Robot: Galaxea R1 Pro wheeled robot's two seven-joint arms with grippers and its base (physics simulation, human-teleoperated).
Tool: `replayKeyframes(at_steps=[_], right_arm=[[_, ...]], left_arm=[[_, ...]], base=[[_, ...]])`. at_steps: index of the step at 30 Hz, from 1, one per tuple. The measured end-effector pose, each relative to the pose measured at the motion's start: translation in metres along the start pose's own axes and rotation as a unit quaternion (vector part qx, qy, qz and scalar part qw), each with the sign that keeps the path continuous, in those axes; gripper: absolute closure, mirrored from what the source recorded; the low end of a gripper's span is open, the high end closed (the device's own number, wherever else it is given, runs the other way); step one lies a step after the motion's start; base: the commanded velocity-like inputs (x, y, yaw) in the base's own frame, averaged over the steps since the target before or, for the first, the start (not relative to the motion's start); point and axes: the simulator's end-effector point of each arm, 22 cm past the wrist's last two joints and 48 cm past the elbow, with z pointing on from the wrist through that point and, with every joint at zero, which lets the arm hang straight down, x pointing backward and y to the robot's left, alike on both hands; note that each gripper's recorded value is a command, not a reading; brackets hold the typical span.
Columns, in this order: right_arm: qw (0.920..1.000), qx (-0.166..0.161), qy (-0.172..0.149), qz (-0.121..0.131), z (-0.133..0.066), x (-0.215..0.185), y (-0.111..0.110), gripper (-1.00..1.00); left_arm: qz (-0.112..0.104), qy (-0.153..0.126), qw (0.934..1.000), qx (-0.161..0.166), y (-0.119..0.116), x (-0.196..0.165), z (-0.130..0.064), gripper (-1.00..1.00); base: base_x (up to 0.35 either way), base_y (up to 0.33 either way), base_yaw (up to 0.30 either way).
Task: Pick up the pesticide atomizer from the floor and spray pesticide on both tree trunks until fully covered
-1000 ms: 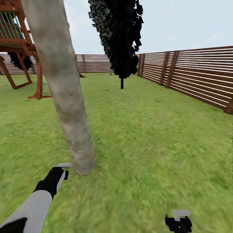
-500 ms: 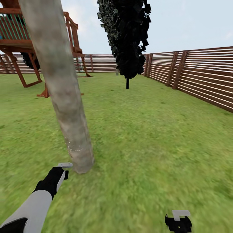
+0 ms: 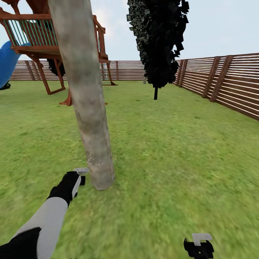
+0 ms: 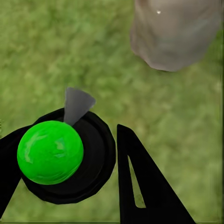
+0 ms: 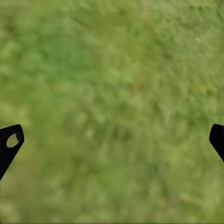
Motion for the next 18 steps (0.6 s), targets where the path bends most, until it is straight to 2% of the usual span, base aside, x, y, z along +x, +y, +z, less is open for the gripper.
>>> replayKeyframes(at_steps=[4, 9, 15, 18], right_arm=[[1.0000, 0.001, 0.000, -0.001, 0.000, 0.000, -0.002, -1.00], [1.0000, 0.001, 0.000, -0.002, 0.001, 0.000, -0.002, -1.00], [1.0000, 0.001, -0.001, -0.002, 0.000, 0.000, -0.002, -1.00], [1.0000, 0.000, -0.001, -0.002, 0.000, 0.000, -0.001, -1.00]], left_arm=[[-0.001, -0.005, 1.0000, 0.004, -0.003, -0.025, -0.009, 1.00], [0.001, -0.003, 1.0000, 0.004, -0.004, -0.023, -0.009, 1.00], [0.001, -0.007, 1.0000, 0.005, -0.005, -0.028, -0.011, 1.00], [0.002, -0.003, 1.0000, 0.004, -0.005, -0.028, -0.012, 1.00]], base=[[0.000, 0.000, 0.016], [0.024, -0.018, 0.000], [0.172, -0.186, 0.000], [0.031, -0.262, 0.000]])
